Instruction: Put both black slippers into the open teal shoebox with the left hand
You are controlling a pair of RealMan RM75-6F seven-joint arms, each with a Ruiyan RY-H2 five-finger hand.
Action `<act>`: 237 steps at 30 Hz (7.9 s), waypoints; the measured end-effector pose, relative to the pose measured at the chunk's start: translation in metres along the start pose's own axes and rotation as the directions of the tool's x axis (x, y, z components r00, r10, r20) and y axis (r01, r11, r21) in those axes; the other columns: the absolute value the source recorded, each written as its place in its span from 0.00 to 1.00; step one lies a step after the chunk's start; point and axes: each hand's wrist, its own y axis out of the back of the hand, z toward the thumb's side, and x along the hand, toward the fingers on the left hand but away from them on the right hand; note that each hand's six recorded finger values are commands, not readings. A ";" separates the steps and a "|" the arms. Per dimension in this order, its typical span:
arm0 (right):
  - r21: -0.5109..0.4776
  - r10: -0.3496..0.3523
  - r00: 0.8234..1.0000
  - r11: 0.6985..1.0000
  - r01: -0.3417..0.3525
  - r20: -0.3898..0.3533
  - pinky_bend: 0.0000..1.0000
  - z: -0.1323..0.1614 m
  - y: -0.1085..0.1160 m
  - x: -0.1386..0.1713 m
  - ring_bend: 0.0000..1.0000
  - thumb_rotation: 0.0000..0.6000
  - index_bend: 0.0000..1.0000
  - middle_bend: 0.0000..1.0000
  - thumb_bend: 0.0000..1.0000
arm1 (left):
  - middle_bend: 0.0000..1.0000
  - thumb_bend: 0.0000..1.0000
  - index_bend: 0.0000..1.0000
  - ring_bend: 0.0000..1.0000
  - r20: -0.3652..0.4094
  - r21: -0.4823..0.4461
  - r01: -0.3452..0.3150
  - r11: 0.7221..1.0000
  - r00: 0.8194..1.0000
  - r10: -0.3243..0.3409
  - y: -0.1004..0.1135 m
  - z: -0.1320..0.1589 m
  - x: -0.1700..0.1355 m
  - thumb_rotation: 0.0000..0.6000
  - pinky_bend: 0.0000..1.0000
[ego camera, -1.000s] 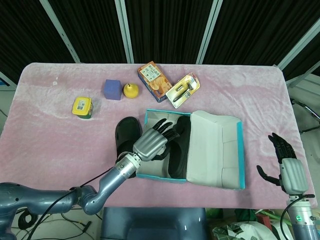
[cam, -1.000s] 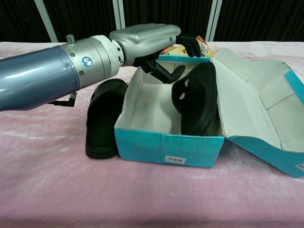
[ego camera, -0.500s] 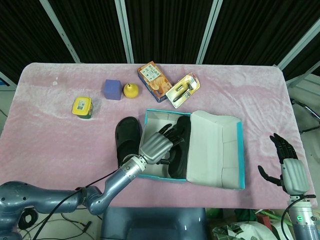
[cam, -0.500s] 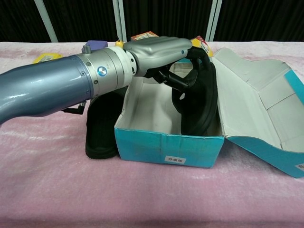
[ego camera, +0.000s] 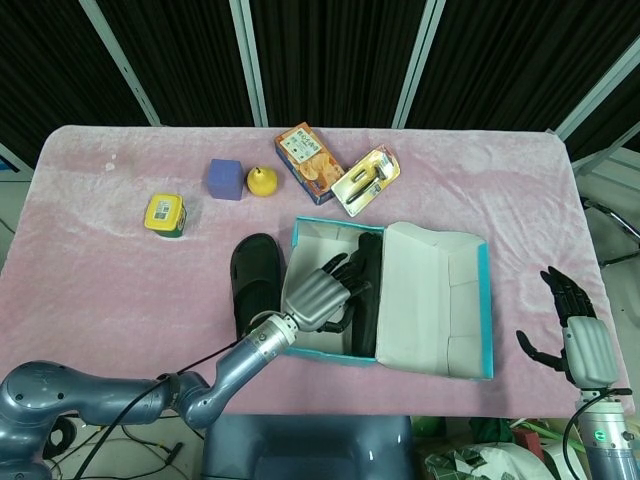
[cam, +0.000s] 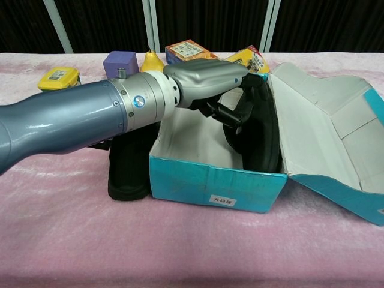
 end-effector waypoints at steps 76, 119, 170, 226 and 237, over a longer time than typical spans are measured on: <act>-0.002 0.030 0.999 1.000 -0.030 -0.024 0.09 0.006 -0.008 -0.005 0.00 1.00 0.00 0.02 0.22 | 0.15 0.10 0.13 0.10 -0.512 -0.230 0.112 0.967 0.831 -0.218 -0.025 -0.150 -0.048 0.98 0.17; 0.003 0.038 0.999 0.999 -0.038 -0.030 0.09 0.013 -0.009 -0.008 0.00 1.00 0.00 0.02 0.22 | 0.49 0.26 0.44 0.44 -0.425 -0.335 -0.201 0.920 0.904 0.043 0.036 -0.172 -0.080 1.00 0.45; -0.006 0.017 1.000 1.000 -0.017 0.001 0.09 0.003 0.001 0.000 0.00 1.00 0.00 0.02 0.22 | 0.46 0.25 0.40 0.40 -0.068 -0.430 -0.353 0.831 0.930 0.360 0.008 -0.070 0.030 1.00 0.42; -0.007 0.030 1.000 1.000 -0.030 0.002 0.09 0.005 -0.004 -0.003 0.00 1.00 0.00 0.02 0.22 | 0.00 0.00 0.00 0.00 -0.197 -0.236 -0.061 0.970 0.980 0.014 -0.005 -0.089 0.001 0.18 0.00; -0.009 0.030 1.000 0.999 -0.030 0.002 0.09 0.005 -0.004 -0.003 0.00 1.00 0.00 0.02 0.22 | 0.12 0.00 0.14 0.02 -0.151 -0.172 -0.103 0.980 0.986 0.077 0.008 -0.080 -0.008 0.01 0.05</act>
